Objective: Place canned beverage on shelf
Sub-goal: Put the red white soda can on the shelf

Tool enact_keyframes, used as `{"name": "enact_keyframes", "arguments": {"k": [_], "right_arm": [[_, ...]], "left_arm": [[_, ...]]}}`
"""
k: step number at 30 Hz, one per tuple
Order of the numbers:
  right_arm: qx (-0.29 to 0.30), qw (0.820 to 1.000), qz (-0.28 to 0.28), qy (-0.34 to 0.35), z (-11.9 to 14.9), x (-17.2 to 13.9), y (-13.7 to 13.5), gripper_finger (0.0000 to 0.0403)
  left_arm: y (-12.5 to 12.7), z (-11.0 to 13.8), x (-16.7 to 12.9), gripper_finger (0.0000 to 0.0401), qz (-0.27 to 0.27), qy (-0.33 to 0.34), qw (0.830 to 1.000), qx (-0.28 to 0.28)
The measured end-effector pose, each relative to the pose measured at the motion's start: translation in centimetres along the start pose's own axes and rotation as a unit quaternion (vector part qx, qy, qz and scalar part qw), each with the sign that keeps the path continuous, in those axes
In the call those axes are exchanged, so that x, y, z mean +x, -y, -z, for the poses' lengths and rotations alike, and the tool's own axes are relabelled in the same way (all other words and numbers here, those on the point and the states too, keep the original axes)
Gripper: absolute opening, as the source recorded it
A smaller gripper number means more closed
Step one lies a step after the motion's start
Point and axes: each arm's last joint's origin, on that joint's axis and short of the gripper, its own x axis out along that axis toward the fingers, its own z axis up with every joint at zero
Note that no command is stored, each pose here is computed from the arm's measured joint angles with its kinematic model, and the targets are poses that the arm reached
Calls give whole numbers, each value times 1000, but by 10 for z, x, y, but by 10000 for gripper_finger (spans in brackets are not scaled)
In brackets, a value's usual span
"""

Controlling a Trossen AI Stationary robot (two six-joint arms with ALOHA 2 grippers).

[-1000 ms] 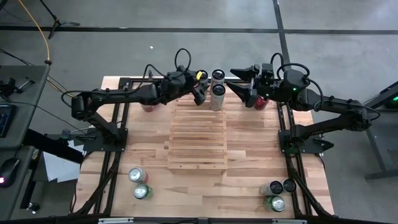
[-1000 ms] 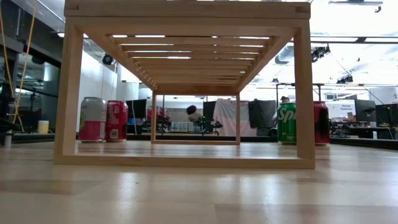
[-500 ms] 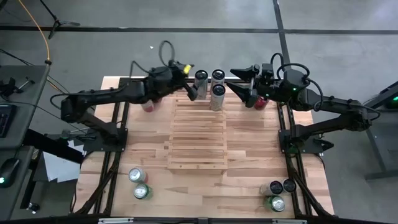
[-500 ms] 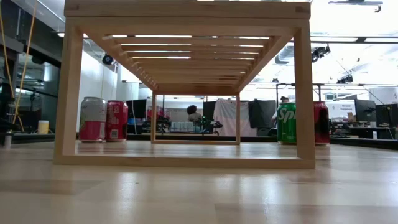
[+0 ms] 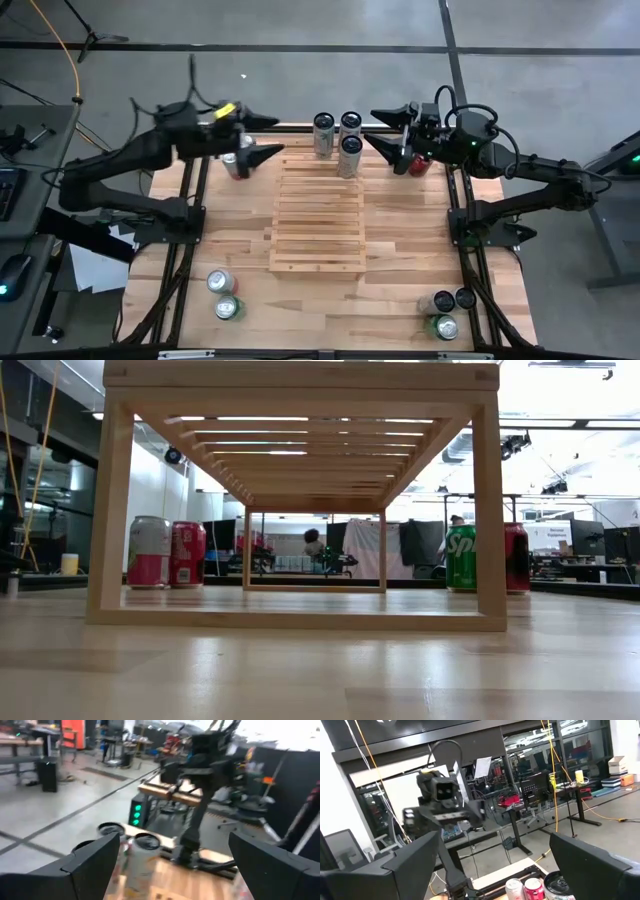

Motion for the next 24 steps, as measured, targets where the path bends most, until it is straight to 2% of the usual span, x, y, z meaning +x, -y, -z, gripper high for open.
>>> {"name": "enact_keyframes", "arguments": {"k": [4, 8, 24], "right_arm": [[-5, 1000, -2, 0, 0, 0, 0, 366], [-5, 1000, -3, -1, 0, 0, 0, 366], [-4, 1000, -6, -2, 0, 0, 0, 366]], "left_arm": [[11, -8, -24, 367, -8, 31, 999, -1], [17, -11, -34, 367, -28, 48, 998, 13], [23, -9, -34, 366, -25, 46, 999, 15]]}}
